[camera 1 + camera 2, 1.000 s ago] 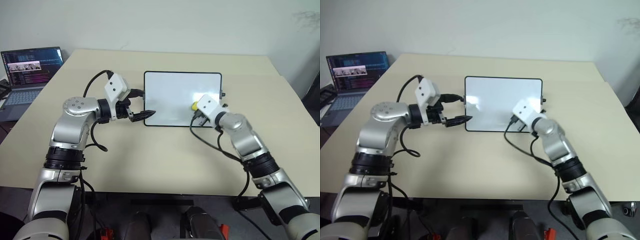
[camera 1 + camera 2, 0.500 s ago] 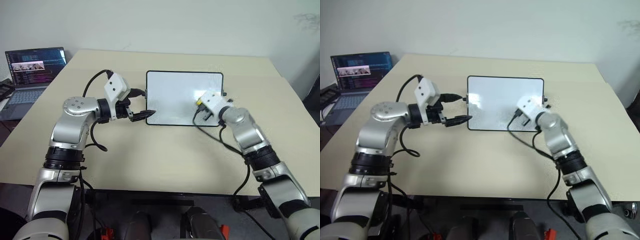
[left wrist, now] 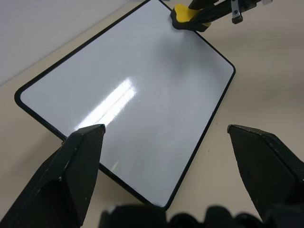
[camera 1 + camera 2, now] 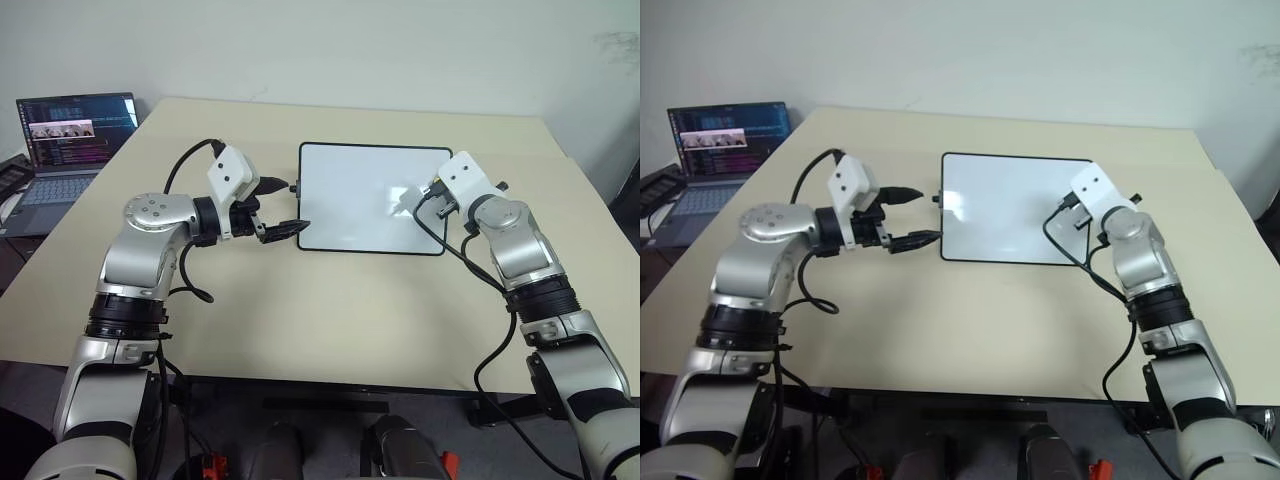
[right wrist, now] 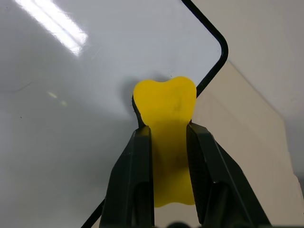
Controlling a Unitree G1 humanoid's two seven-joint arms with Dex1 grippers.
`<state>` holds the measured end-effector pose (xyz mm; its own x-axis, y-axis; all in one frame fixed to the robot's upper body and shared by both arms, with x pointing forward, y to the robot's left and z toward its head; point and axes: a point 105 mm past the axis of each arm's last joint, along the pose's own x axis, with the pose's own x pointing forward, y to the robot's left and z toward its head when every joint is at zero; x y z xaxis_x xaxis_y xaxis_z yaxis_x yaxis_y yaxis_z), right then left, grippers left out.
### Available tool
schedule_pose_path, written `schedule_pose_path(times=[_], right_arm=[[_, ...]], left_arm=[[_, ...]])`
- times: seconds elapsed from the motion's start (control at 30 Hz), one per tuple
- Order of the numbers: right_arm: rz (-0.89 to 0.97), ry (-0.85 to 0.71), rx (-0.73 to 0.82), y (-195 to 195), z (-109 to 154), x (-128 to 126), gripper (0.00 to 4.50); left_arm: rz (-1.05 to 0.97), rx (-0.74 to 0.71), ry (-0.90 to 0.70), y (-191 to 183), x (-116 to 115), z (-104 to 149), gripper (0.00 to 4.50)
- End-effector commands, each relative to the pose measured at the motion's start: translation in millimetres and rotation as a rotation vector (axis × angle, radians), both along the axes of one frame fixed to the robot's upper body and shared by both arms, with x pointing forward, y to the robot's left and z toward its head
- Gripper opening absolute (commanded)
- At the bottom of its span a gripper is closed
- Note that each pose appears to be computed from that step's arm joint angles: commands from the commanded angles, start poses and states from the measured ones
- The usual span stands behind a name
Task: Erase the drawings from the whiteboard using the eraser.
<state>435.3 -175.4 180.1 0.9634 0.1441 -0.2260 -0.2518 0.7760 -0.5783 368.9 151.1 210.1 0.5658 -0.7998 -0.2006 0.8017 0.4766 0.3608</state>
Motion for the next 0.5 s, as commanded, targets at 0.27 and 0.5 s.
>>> schedule_pose_path(times=[0.27, 0.5], right_arm=[[0.288, -0.116, 0.262, -4.4, 89.8, -65.8, 0.62], [-0.077, -0.041, 0.311, -95.5, 77.4, -75.0, 0.62]], left_arm=[[-0.153, -0.086, -0.036, -19.6, -14.4, 32.1, 4.50], [-0.270, -0.097, -0.020, -59.0, -12.5, 22.7, 4.50]])
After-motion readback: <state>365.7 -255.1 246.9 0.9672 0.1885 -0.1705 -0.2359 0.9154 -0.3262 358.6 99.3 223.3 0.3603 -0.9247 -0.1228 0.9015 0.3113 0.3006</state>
